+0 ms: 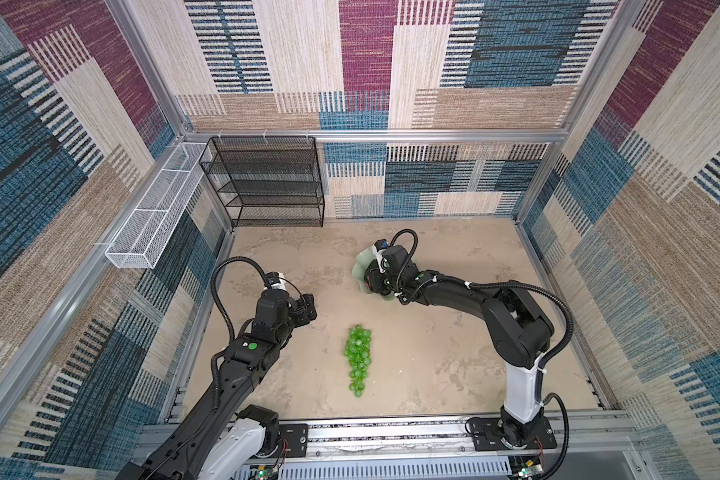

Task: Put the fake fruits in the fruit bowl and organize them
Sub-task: 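Grasp the last red apple with the right gripper and place it in the bowl, then lower the right gripper onto the green grapes and grasp the bunch, then lift the green grapes with the right gripper into the bowl and release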

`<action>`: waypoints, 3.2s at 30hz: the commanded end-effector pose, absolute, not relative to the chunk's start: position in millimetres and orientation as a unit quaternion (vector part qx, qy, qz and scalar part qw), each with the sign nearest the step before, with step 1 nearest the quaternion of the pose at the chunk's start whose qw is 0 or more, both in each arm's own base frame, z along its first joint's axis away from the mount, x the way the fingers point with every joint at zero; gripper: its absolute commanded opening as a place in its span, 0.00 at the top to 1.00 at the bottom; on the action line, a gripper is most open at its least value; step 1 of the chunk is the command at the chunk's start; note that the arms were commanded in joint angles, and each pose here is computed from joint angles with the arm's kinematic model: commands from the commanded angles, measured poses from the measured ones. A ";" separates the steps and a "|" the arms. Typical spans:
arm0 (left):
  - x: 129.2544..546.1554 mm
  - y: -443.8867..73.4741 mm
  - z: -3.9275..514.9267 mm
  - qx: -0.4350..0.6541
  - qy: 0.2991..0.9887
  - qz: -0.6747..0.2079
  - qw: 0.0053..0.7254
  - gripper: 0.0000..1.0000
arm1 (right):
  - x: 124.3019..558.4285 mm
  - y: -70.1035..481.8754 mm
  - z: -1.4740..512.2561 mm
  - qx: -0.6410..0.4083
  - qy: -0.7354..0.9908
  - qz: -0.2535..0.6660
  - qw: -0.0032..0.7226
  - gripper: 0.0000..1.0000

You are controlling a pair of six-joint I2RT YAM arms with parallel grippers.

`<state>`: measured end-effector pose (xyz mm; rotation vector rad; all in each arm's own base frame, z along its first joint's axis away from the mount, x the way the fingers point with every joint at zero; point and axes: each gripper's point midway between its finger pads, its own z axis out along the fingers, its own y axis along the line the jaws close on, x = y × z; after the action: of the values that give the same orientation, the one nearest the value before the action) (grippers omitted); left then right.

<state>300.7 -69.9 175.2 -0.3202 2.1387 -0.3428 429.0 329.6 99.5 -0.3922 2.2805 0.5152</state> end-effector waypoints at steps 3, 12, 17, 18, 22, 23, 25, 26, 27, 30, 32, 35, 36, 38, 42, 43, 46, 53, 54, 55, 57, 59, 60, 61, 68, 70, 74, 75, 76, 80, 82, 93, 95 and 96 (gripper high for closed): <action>303.2 -65.8 178.9 -0.141 0.865 -0.133 0.462 0.18 | 432.5 327.2 120.9 -0.146 0.879 0.204 0.405 0.28; 310.0 -62.6 188.9 -0.139 0.858 -0.126 0.479 0.18 | 356.0 328.2 145.9 -0.186 0.865 0.223 0.409 0.07; 312.7 -60.3 190.4 -0.139 0.857 -0.122 0.482 0.18 | 279.7 346.2 112.8 -0.217 0.864 0.279 0.359 0.00; 312.9 -60.6 190.8 -0.137 0.857 -0.123 0.481 0.18 | 268.6 348.9 105.4 -0.222 0.866 0.284 0.346 0.00; 311.5 -60.6 189.5 -0.138 0.858 -0.126 0.478 0.18 | 246.5 357.5 90.1 -0.244 0.872 0.275 0.322 0.00; 311.1 -60.3 188.6 -0.140 0.858 -0.126 0.478 0.18 | 244.9 359.2 87.3 -0.247 0.874 0.275 0.317 0.00; 309.8 -59.6 187.1 -0.142 0.858 -0.127 0.477 0.18 | 242.4 363.2 81.0 -0.253 0.876 0.277 0.302 0.00; 309.4 -59.4 187.4 -0.144 0.858 -0.128 0.477 0.18 | 239.9 365.6 76.9 -0.258 0.877 0.279 0.293 0.00; 308.6 -59.4 187.3 -0.144 0.857 -0.129 0.477 0.18 | 237.8 368.2 73.9 -0.261 0.878 0.283 0.285 0.00; 306.5 -57.9 188.9 -0.147 0.856 -0.130 0.479 0.18 | 231.5 373.9 62.9 -0.271 0.882 0.285 0.261 0.00; 305.1 -56.8 189.1 -0.148 0.855 -0.128 0.480 0.18 | 228.4 378.2 56.8 -0.279 0.883 0.284 0.250 0.00; 304.3 -56.0 189.6 -0.149 0.855 -0.128 0.480 0.18 | 225.9 386.2 52.3 -0.292 0.882 0.282 0.240 0.01; 304.4 -56.2 189.8 -0.150 0.855 -0.129 0.480 0.18 | 224.9 387.8 49.7 -0.295 0.883 0.280 0.236 0.02; 305.0 -56.2 190.6 -0.150 0.854 -0.130 0.481 0.18 | 224.8 391.8 45.4 -0.300 0.884 0.277 0.228 0.05; 305.6 -56.2 191.2 -0.150 0.854 -0.129 0.481 0.18 | 226.6 395.3 36.0 -0.302 0.889 0.268 0.215 0.13; 305.5 -56.2 191.0 -0.150 0.854 -0.129 0.481 0.18 | 226.7 395.8 33.3 -0.303 0.891 0.265 0.211 0.16; 305.8 -55.5 190.1 -0.151 0.854 -0.128 0.481 0.18 | 227.2 397.9 28.2 -0.305 0.893 0.262 0.204 0.28; 306.7 -54.9 190.2 -0.150 0.855 -0.126 0.481 0.18 | 232.9 399.7 35.5 -0.304 0.890 0.260 0.220 0.54; 306.7 -54.1 190.3 -0.151 0.855 -0.125 0.481 0.18 | 234.8 399.4 41.9 -0.302 0.887 0.262 0.229 0.56; 306.7 -53.8 190.6 -0.151 0.854 -0.125 0.482 0.18 | 237.9 399.5 50.6 -0.297 0.884 0.268 0.239 0.57; 306.9 -53.6 191.0 -0.151 0.854 -0.124 0.482 0.18 | 245.1 397.8 67.5 -0.283 0.880 0.285 0.255 0.60; 306.8 -53.1 191.3 -0.151 0.854 -0.124 0.482 0.18 | 256.6 392.6 88.7 -0.260 0.874 0.304 0.277 0.61; 306.9 -52.7 191.4 -0.151 0.854 -0.123 0.482 0.18 | 262.8 388.4 98.6 -0.250 0.872 0.307 0.288 0.61; 306.8 -52.4 192.5 -0.151 0.854 -0.123 0.483 0.18 | 270.3 384.1 110.2 -0.240 0.869 0.310 0.301 0.61; 307.4 -51.6 193.5 -0.152 0.853 -0.122 0.484 0.18 | 316.1 344.4 180.5 -0.183 0.845 0.329 0.380 0.61; 307.4 -51.4 193.7 -0.152 0.853 -0.123 0.485 0.19 | 331.3 331.2 201.8 -0.170 0.836 0.327 0.406 0.61; 307.8 -51.3 194.5 -0.152 0.852 -0.123 0.485 0.18 | 356.9 311.7 231.7 -0.155 0.821 0.323 0.444 0.61; 307.9 -51.3 194.8 -0.151 0.852 -0.123 0.485 0.18 | 363.9 307.1 237.9 -0.151 0.819 0.322 0.451 0.61; 307.9 -51.0 195.4 -0.151 0.852 -0.122 0.486 0.18 | 370.0 303.1 241.9 -0.148 0.817 0.320 0.456 0.61; 307.5 -50.2 196.2 -0.152 0.852 -0.121 0.486 0.18 | 391.6 288.6 248.0 -0.138 0.813 0.314 0.470 0.61; 307.9 -49.6 195.5 -0.153 0.852 -0.120 0.486 0.18 | 403.8 282.2 246.7 -0.131 0.813 0.315 0.472 0.61; 310.9 -43.6 196.5 -0.160 0.849 -0.109 0.491 0.18 | 472.8 269.7 177.2 -0.092 0.840 0.310 0.436 0.55; 311.7 -42.2 197.1 -0.162 0.848 -0.106 0.494 0.18 | 484.1 269.0 167.1 -0.087 0.845 0.305 0.430 0.47; 312.1 -41.8 196.8 -0.164 0.847 -0.107 0.494 0.18 | 489.4 268.4 164.9 -0.087 0.845 0.303 0.431 0.39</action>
<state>306.3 -46.1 187.1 -0.3931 2.1000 -0.2775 474.4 262.3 154.4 -0.2107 2.1698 0.7224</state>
